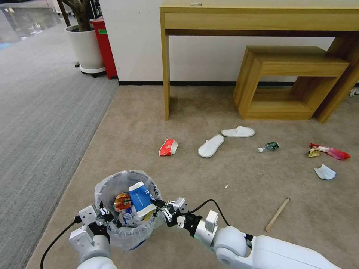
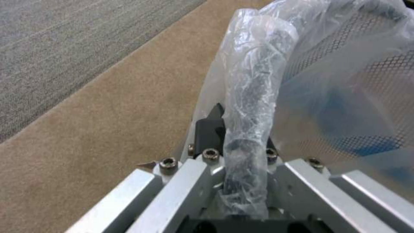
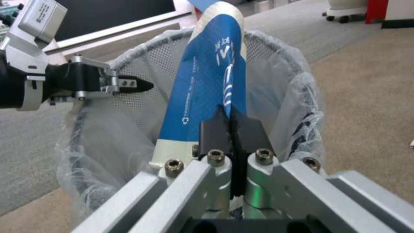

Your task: Pick up the trash bin and place the garbage on the floor into it.

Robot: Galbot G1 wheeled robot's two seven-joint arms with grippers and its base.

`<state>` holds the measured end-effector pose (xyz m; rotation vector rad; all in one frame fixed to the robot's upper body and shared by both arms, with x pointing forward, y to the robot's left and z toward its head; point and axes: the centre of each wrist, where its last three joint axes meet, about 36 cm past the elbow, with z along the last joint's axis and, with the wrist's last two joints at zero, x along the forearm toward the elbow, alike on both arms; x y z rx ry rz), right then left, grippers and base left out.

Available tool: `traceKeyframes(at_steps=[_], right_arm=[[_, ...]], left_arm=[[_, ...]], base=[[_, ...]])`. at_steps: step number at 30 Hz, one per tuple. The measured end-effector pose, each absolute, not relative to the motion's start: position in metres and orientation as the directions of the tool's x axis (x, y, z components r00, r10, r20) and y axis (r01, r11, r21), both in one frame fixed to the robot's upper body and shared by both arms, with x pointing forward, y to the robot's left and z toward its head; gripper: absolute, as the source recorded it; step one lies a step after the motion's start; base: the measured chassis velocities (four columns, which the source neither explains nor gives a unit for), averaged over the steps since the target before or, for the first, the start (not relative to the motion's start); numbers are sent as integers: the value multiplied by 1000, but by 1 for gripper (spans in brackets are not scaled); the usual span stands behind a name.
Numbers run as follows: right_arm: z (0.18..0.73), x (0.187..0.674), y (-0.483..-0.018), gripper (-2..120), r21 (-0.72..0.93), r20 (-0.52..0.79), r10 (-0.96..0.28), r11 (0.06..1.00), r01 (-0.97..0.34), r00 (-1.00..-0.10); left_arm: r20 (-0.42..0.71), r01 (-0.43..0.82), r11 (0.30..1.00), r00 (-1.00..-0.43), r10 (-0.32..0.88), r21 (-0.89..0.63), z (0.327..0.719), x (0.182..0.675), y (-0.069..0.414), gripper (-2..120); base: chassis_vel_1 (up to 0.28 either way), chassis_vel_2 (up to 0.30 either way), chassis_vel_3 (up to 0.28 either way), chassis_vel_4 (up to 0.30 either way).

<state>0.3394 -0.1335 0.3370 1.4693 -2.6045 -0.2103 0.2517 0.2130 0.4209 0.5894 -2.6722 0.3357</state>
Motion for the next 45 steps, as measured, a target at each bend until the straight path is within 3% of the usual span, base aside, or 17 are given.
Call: traceKeyframes(at_steps=[45], right_arm=[[337, 339, -134, 0, 192, 56, -857, 512, -837, -512]], left_arm=[[414, -445, 883, -839, -354, -147, 421, 252, 213, 1]], base=[[0, 0, 0, 0]])
